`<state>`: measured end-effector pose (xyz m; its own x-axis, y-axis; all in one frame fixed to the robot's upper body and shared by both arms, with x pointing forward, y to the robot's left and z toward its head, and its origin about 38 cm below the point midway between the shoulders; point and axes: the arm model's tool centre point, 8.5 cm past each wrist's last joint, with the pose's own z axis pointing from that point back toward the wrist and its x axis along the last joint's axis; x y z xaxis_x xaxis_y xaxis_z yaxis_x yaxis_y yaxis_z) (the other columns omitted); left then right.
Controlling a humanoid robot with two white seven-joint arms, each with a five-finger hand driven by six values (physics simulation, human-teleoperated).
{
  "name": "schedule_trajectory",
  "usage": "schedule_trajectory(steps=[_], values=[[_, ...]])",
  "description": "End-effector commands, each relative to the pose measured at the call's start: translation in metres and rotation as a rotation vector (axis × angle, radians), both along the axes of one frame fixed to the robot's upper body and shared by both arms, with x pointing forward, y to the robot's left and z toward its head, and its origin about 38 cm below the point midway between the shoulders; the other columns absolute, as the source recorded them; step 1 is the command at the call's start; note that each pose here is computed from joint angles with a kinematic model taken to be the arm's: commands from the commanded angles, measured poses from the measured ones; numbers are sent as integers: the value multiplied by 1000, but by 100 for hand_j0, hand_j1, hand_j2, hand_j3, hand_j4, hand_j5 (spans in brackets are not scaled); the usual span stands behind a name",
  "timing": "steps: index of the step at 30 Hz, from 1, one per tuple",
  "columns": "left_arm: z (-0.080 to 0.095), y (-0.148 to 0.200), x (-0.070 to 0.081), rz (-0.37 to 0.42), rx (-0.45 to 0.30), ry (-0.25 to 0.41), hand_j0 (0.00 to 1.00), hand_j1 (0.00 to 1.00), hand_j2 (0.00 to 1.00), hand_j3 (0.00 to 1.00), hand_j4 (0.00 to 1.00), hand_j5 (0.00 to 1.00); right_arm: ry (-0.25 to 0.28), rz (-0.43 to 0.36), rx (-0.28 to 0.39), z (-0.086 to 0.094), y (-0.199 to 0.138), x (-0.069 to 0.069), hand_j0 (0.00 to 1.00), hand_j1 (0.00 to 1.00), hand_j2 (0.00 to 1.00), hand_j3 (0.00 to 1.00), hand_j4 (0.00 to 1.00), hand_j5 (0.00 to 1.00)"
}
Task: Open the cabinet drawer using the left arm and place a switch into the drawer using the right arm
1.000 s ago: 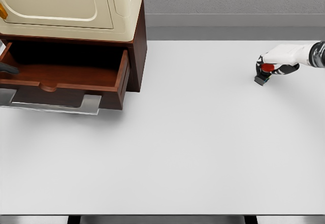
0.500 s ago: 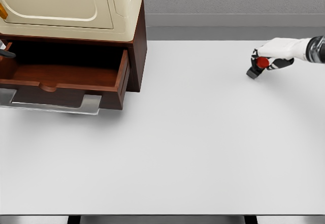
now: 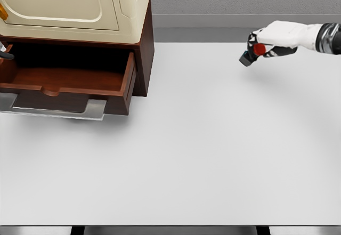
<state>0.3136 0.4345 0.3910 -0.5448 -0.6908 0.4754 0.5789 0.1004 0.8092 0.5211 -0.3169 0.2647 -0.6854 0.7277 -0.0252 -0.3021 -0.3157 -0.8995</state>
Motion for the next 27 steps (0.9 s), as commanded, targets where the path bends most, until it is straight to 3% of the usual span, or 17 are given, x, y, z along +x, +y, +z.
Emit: schedule_trajectory(steps=[1,4,8,13,19,23,27], values=[[1,1,0,5,-5,1,100,100,100,100,100,100,-26,5,34,12,2,0,42,42,42,42,42,42],[1,1,0,5,-5,1,100,100,100,100,100,100,-34,12,35,14,4,-1,42,42,42,42,42,42],[1,1,0,5,-5,1,100,100,100,100,100,100,-86,108,26,29,34,-11,42,42,42,42,42,42],[0,0,0,3,-7,1,100,100,100,100,100,100,-78,216,33,23,86,-11,43,43,43,43,43,43],[0,0,0,2,-8,2,100,100,100,100,100,100,-114,322,26,36,129,-18,44,44,44,44,44,44],[0,0,0,2,-8,2,100,100,100,100,100,100,-119,347,30,38,140,-20,44,44,44,44,44,44],[0,-1,0,0,-7,2,100,100,100,100,100,100,-157,440,13,46,166,-38,44,44,44,44,44,44]])
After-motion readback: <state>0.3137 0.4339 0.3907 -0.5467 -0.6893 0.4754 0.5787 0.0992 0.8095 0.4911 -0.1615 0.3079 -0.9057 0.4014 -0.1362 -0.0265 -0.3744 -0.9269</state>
